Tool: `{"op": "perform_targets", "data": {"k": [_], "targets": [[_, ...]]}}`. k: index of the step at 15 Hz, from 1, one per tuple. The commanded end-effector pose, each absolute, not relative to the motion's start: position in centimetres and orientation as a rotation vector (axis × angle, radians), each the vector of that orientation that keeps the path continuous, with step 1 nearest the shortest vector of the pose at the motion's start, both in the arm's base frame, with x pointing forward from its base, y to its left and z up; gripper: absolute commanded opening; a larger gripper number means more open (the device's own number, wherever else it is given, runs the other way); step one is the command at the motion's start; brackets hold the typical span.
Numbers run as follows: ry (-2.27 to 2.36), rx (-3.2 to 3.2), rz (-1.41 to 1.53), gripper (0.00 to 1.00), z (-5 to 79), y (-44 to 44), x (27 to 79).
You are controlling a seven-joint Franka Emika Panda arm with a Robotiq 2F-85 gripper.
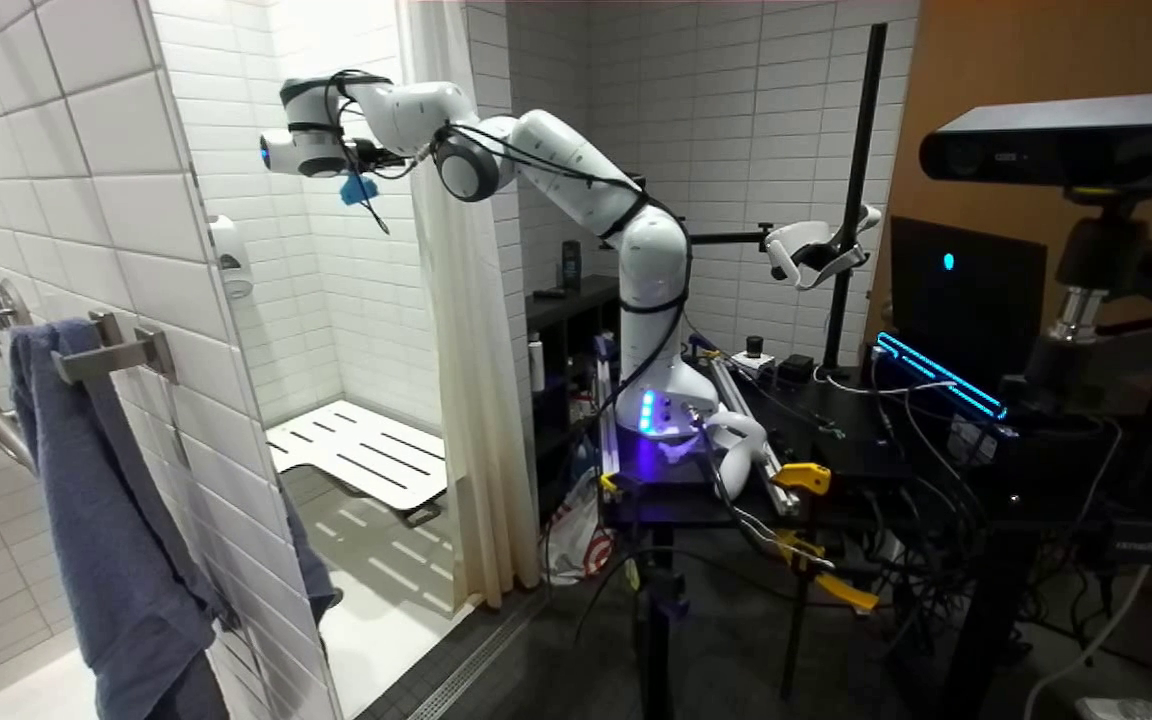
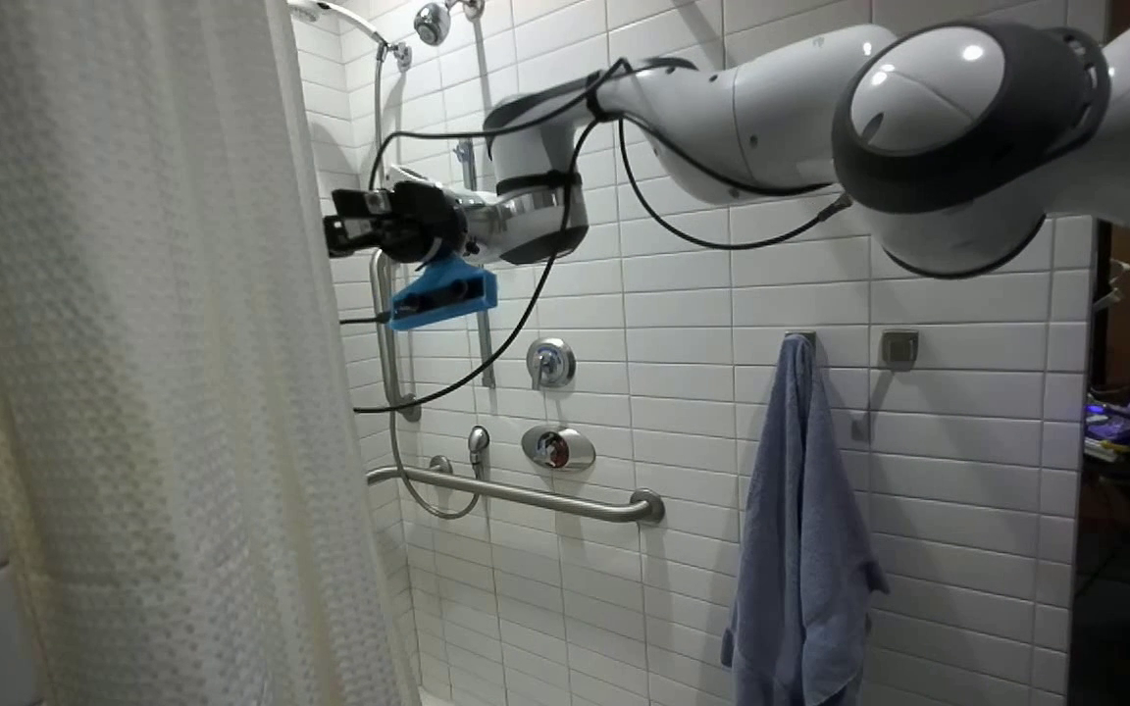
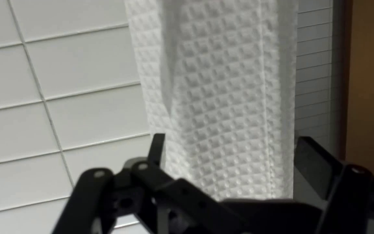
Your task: Close the curtain railing
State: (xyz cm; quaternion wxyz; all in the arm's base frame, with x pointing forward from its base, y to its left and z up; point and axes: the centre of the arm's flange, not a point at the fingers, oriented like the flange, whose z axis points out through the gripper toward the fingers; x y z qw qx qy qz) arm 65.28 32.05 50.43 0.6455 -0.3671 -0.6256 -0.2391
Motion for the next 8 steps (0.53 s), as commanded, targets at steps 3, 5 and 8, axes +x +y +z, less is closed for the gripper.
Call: {"op": "perform_targets", "data": {"k": [3, 5, 8], "targets": [[-1.319, -0.758, -0.514, 1.00, 47.9, 33.9, 67.0], [-1.289, -0.746, -0.506, 1.00, 46.4, 34.9, 66.6], [-1.257, -0.742, -0.496, 1.00, 44.6, 36.1, 66.0]]}}
